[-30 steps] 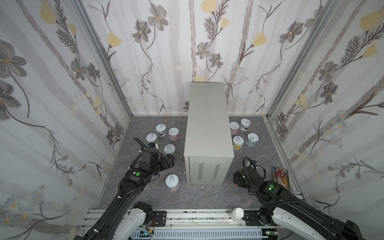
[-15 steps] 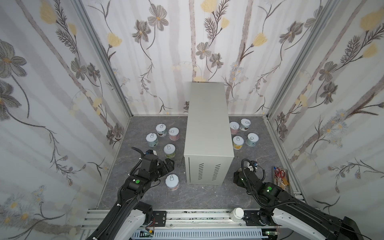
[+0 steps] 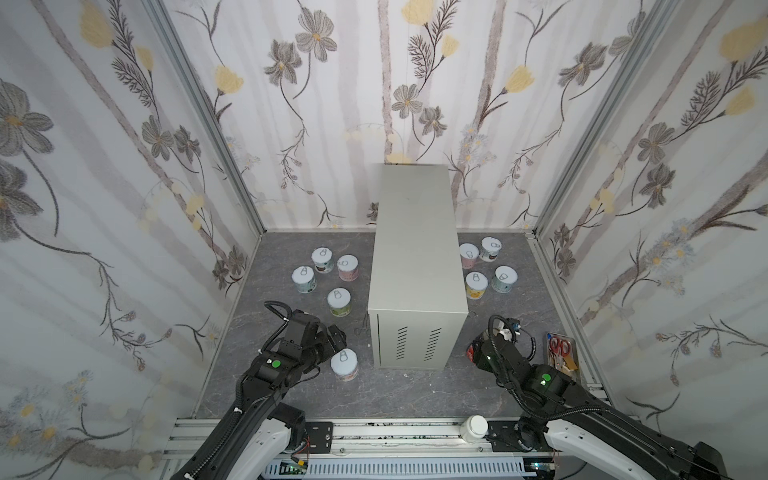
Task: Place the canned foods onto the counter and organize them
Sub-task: 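Lift the blue tomato can toward the cabinet top while the left gripper hovers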
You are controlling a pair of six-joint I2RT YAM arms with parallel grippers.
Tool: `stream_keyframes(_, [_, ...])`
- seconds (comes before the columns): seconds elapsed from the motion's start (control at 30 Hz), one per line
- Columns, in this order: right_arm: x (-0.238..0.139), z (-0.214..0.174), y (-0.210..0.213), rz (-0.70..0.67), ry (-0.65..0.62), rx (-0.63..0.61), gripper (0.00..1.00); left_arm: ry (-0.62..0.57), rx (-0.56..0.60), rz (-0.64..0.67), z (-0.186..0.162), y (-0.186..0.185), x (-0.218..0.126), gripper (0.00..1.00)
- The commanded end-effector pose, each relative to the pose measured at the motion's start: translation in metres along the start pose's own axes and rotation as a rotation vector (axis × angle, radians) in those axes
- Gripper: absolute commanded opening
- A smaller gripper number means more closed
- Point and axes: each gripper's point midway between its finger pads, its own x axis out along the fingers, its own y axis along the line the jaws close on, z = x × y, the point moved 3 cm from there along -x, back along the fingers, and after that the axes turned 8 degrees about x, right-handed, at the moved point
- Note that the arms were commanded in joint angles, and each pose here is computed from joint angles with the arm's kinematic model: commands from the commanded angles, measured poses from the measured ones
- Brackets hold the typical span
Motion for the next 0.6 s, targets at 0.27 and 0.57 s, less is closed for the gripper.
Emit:
stream_keyframes(0.27, [-0.058, 0.133, 0.060, 0.002, -0.303, -0.176, 0.44, 0.018, 0.016, 0.039, -0.006, 0.003, 0.002, 1.00])
stream_keyframes(0.57, [-0.119, 0.259, 0.131, 0.026, -0.506, -0.336, 0.39, 0.024, 0.037, 0.029, -0.006, 0.001, 0.004, 1.00])
